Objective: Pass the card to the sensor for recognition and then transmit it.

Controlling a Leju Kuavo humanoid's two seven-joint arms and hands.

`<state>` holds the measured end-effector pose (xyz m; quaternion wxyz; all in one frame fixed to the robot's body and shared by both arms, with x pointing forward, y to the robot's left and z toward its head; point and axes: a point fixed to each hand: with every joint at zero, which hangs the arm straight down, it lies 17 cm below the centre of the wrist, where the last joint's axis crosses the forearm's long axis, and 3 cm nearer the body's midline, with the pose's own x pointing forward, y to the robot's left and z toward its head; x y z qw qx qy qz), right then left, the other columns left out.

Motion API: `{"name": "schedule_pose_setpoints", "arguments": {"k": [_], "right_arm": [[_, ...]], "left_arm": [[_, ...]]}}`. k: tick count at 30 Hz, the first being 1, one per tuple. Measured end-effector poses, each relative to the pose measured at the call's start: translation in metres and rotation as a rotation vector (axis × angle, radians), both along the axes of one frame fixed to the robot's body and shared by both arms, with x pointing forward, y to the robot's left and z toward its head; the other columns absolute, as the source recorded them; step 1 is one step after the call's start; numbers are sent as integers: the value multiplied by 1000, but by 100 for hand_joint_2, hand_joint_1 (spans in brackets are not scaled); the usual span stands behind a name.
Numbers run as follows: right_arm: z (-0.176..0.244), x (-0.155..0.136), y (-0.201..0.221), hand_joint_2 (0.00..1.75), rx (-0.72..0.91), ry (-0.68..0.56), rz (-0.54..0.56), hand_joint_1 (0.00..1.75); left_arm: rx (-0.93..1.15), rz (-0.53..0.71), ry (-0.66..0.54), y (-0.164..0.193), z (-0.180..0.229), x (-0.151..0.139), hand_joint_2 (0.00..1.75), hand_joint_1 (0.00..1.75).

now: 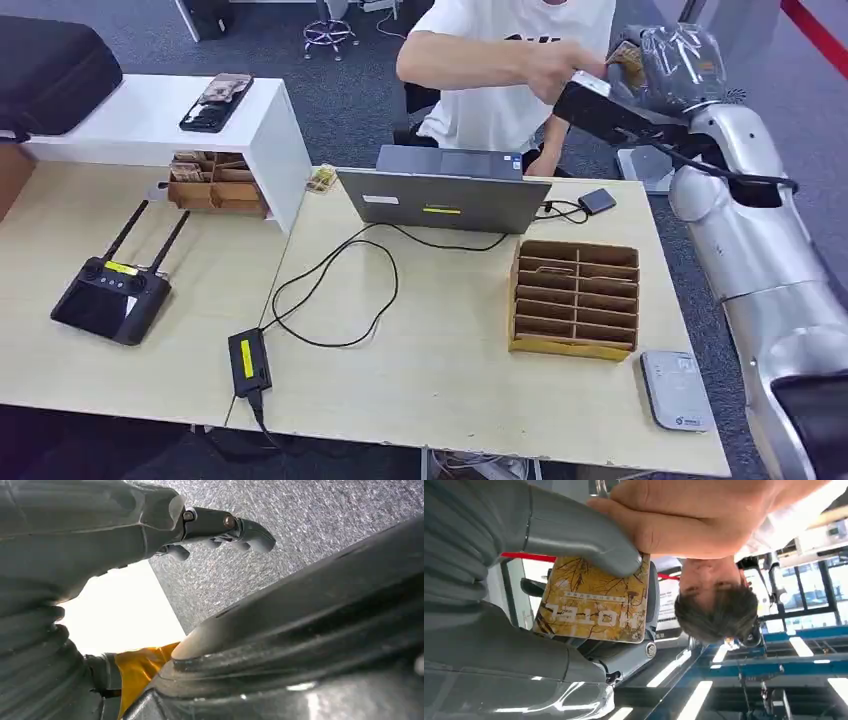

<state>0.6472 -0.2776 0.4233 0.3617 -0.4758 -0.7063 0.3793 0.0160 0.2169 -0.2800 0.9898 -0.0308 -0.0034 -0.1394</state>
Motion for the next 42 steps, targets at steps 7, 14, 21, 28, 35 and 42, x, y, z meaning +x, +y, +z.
{"name": "schedule_pose_setpoints", "arguments": {"k": [7,14,21,28,35,42], "right_arm": [[-22,5,15,175,-16,46,15,0],[-27,6,15,175,-10,53,13,0],[-29,7,15,175,-11,57,9,0],[-28,6,17,175,-17,49,14,0],[-15,-9,23,175,63,-10,68,0],[-31,-42,15,175,289,14,206,0]], "left_arm": [[1,1,8,0,0,0,175,0],[3,4,11,0,0,0,175,0],[3,4,12,0,0,-1,175,0],[3,12,14,0,0,-1,175,0],[4,34,17,0,0,-1,175,0],[9,73,22,0,0,-2,175,0]]}}
